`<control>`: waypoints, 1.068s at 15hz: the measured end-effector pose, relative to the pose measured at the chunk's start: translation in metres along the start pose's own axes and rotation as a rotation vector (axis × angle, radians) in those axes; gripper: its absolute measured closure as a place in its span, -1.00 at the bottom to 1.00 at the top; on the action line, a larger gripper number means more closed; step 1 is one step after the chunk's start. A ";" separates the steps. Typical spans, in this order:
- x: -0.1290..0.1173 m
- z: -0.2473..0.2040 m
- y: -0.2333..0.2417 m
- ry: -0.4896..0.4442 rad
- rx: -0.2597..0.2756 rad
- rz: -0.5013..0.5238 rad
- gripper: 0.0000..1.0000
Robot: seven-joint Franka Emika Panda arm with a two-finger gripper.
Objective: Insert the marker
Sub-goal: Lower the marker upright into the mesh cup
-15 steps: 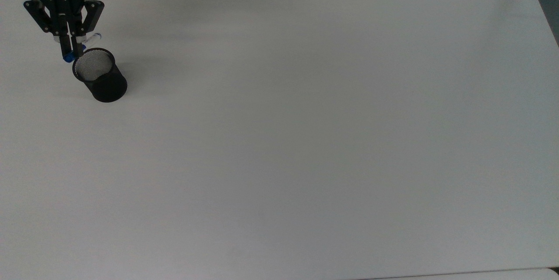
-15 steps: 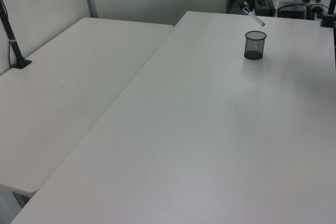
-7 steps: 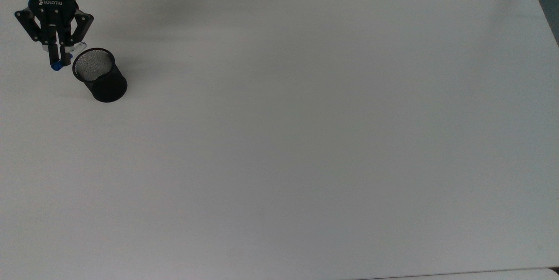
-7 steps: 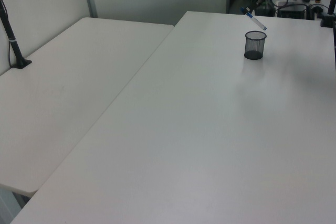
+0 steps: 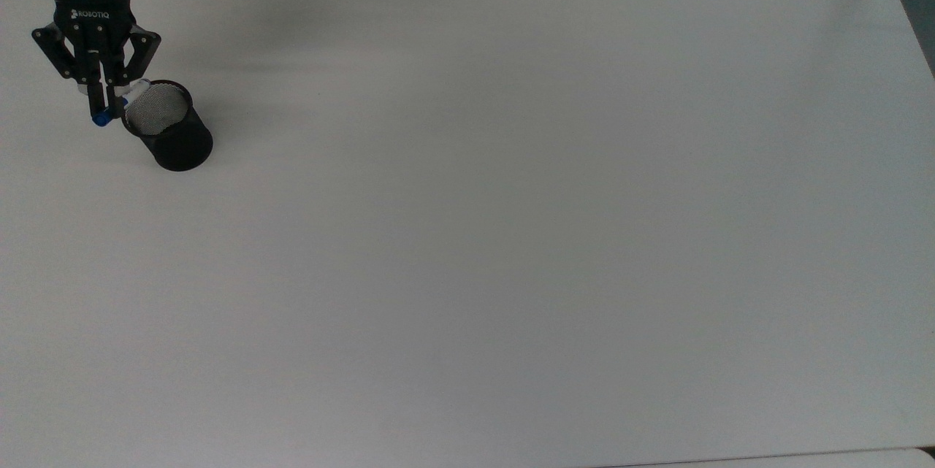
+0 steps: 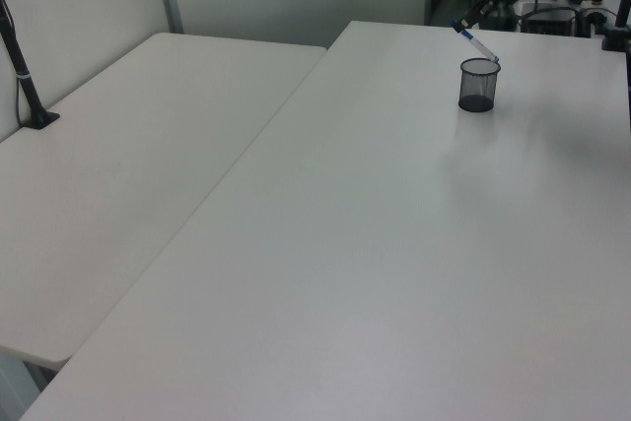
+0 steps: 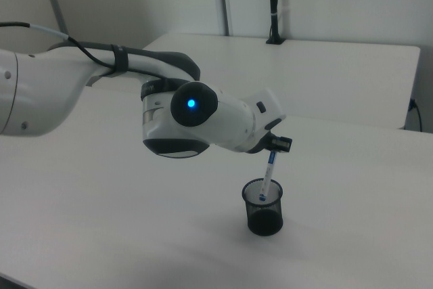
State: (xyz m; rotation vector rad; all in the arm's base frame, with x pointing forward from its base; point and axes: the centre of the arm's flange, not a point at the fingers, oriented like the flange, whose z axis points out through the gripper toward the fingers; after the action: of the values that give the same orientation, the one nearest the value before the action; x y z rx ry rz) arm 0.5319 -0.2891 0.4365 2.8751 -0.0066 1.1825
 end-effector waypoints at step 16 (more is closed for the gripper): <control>-0.019 0.033 -0.011 0.018 0.049 -0.058 0.64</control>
State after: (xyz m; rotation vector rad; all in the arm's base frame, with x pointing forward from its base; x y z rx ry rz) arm 0.5418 -0.2792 0.3988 2.8849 0.1064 1.2150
